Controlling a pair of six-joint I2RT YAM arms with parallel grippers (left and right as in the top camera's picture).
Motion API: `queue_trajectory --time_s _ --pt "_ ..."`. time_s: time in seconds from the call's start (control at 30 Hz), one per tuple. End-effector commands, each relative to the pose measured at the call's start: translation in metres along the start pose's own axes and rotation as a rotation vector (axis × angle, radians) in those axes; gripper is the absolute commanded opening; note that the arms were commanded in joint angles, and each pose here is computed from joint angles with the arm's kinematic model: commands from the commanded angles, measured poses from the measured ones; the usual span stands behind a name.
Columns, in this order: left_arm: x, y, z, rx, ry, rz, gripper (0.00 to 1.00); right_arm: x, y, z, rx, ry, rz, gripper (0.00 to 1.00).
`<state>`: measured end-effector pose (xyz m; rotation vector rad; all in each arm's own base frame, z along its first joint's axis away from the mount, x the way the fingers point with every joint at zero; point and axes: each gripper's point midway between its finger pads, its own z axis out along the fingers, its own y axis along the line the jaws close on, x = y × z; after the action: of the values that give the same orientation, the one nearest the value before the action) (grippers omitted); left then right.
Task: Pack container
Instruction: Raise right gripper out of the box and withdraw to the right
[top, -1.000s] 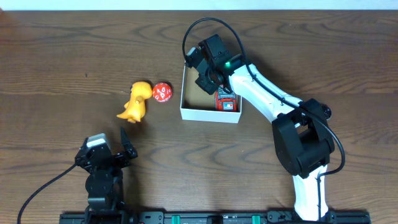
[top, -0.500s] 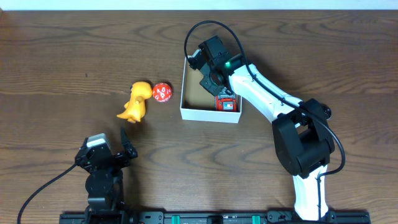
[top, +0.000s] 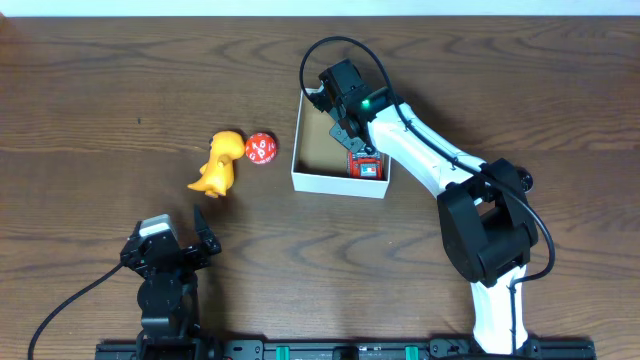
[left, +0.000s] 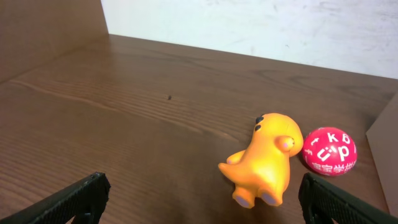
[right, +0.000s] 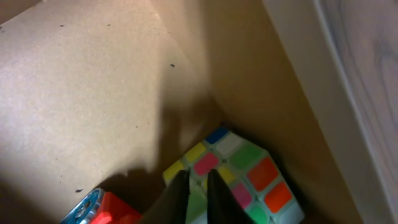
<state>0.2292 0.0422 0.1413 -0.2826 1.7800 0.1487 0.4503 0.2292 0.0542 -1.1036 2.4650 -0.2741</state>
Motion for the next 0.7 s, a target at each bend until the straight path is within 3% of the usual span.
queue_trajectory --time_s 0.0,0.17,0.37,0.4,0.5,0.67 --pt "0.014 0.001 0.002 -0.003 0.042 0.022 0.98 -0.021 -0.003 -0.032 0.026 -0.075 0.005 0.19" --pt "0.014 0.001 0.002 -0.003 0.042 0.022 0.98 -0.051 0.012 -0.072 -0.078 -0.208 0.037 0.4" --pt "0.014 0.001 0.002 -0.003 0.042 0.022 0.98 -0.069 -0.045 -0.138 0.022 -0.344 0.268 0.59" --pt "0.014 0.001 0.002 -0.003 0.042 0.022 0.98 -0.066 -0.062 -0.146 0.066 -0.355 0.326 0.64" --pt "0.014 0.001 0.002 -0.003 0.042 0.022 0.98 -0.046 -0.118 -0.165 0.201 -0.364 0.524 0.66" --pt "0.014 0.001 0.002 -0.003 0.042 0.022 0.98 0.014 -0.186 -0.163 0.316 -0.283 0.786 0.76"
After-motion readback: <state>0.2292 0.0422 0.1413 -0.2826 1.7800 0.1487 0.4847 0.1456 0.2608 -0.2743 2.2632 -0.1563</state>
